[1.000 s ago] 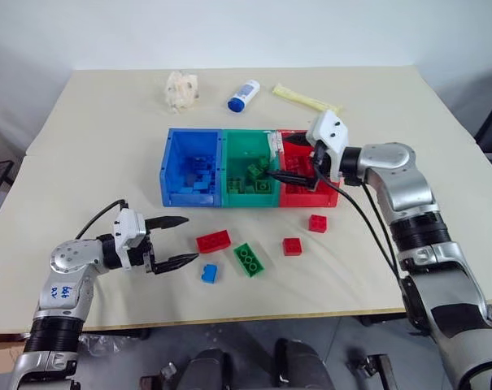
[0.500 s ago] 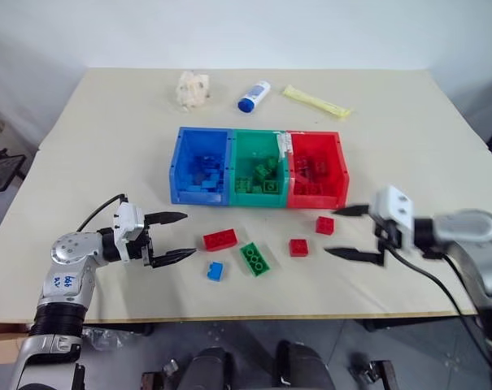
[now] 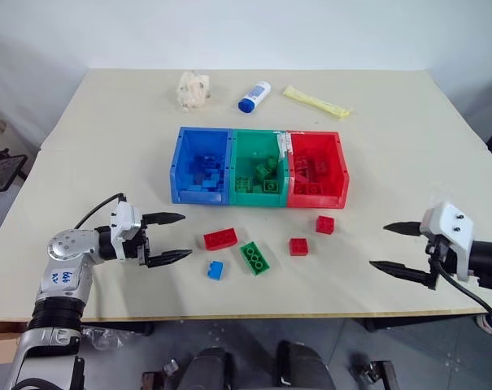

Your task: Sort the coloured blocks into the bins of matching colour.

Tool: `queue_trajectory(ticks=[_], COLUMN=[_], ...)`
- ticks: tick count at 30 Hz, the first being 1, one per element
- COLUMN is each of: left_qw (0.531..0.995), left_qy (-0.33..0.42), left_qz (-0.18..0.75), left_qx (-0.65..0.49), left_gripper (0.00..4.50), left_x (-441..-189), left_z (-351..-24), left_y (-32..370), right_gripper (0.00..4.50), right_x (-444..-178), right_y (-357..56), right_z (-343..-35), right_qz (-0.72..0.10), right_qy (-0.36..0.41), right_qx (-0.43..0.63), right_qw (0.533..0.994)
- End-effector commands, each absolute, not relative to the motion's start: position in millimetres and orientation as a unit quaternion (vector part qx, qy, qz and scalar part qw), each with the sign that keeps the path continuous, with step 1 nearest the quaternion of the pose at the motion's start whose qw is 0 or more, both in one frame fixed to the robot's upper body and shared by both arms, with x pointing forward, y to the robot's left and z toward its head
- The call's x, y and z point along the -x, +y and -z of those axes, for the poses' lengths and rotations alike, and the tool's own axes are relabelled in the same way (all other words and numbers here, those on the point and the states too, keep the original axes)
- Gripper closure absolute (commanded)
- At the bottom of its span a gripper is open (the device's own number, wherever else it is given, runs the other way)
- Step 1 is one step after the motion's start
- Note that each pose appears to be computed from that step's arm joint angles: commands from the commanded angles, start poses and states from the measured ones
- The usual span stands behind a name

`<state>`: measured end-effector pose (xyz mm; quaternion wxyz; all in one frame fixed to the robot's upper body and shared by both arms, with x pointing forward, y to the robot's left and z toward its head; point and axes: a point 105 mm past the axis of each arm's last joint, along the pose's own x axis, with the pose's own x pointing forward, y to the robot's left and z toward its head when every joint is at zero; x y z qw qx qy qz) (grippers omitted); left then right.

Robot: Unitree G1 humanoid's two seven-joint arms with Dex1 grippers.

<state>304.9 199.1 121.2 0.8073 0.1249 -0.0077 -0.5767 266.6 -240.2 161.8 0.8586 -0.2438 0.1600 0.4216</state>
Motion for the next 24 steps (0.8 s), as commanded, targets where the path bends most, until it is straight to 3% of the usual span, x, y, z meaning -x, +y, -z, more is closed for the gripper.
queue_trajectory(ticks=[1,14,19,22,24], left_qw=[0.806,0.811,0.816,0.817,0.817], left_qy=[-0.026,-0.029,-0.026,-0.025,-0.025], left_qz=[0.577,0.569,0.562,0.561,0.561], left_qx=[-0.133,-0.132,-0.132,-0.131,-0.130], left_gripper=[0.00,0.00,0.00,0.00,0.00], left_x=[-301,-279,-274,-272,-271], left_z=[-130,-131,-131,-130,-130], left_y=[199,196,199,198,197], right_gripper=[0.03,0.03,0.03,0.54,1.22], right_x=[-278,-336,-342,-342,-341], right_y=[-227,-197,-194,-191,-189], right_z=[-160,-125,-119,-119,-118], right_qz=[-0.435,-0.471,-0.480,-0.484,-0.488], right_qy=[0.149,0.156,0.152,0.145,0.143], right_qx=[0.238,0.243,0.249,0.240,0.237], right_qw=[0.855,0.833,0.827,0.829,0.828])
